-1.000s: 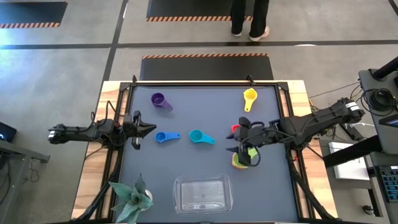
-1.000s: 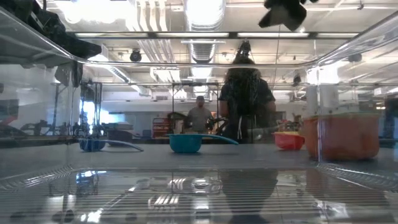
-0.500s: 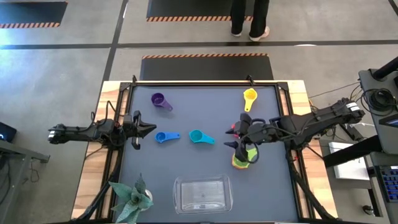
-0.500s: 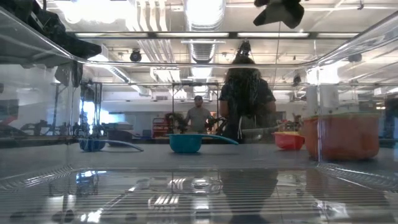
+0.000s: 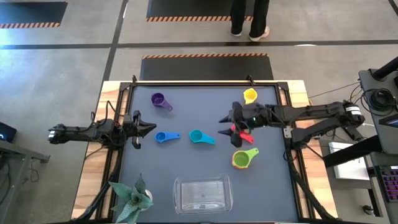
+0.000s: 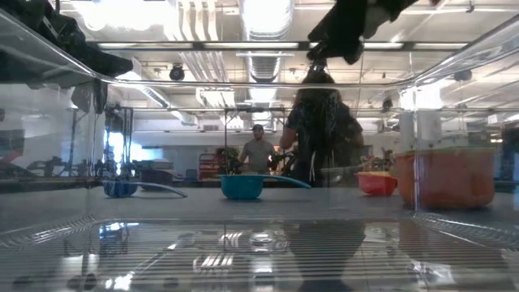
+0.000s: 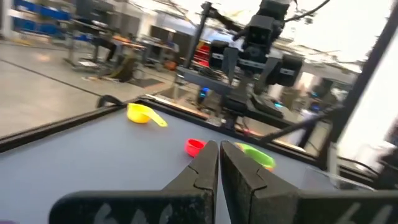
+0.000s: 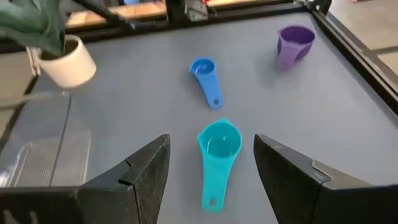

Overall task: Nest measuring cups in basket
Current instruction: Stack the purple measuring cup on top of the green measuring cup

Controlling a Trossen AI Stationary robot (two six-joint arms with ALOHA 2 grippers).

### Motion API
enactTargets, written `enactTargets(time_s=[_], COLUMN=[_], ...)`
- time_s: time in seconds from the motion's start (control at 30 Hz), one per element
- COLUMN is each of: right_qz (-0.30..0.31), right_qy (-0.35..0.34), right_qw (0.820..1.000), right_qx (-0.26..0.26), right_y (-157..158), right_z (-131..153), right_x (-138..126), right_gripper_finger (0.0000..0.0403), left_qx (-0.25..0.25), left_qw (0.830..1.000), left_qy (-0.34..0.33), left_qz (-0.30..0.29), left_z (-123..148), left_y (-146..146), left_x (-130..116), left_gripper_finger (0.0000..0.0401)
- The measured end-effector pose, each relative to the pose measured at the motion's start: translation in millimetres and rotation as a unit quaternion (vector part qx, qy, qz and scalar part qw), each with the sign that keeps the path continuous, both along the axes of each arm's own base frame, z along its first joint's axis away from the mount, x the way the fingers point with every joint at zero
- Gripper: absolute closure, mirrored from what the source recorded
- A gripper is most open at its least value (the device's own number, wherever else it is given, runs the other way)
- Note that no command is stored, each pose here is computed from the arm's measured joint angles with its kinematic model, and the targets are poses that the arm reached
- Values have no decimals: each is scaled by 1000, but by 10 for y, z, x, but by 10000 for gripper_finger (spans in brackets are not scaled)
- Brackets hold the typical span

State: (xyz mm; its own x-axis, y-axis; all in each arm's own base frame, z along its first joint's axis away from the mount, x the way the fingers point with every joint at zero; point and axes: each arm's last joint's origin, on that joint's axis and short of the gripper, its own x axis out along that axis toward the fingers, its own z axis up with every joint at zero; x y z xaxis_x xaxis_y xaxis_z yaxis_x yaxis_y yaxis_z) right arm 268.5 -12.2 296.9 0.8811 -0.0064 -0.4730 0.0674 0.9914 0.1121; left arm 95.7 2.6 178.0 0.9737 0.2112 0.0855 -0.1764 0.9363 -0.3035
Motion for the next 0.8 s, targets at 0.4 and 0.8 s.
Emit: enactTargets(time_s=[0.4, 0.8], right_qz=[2, -97], right_qy=[10, -94], right_qw=[997, 978], right_qx=[70, 161], right_y=[-413, -559], right_z=[-276, -45], right_x=[221, 697], right_gripper_finger=[184, 184], left_qx=[48, -10], left_qw=[998, 998], left_qy=[12, -47], left_qz=[25, 28], left_z=[0, 87], left_y=[13, 18], left_x=[-3, -15], left_gripper_finger=[401, 401])
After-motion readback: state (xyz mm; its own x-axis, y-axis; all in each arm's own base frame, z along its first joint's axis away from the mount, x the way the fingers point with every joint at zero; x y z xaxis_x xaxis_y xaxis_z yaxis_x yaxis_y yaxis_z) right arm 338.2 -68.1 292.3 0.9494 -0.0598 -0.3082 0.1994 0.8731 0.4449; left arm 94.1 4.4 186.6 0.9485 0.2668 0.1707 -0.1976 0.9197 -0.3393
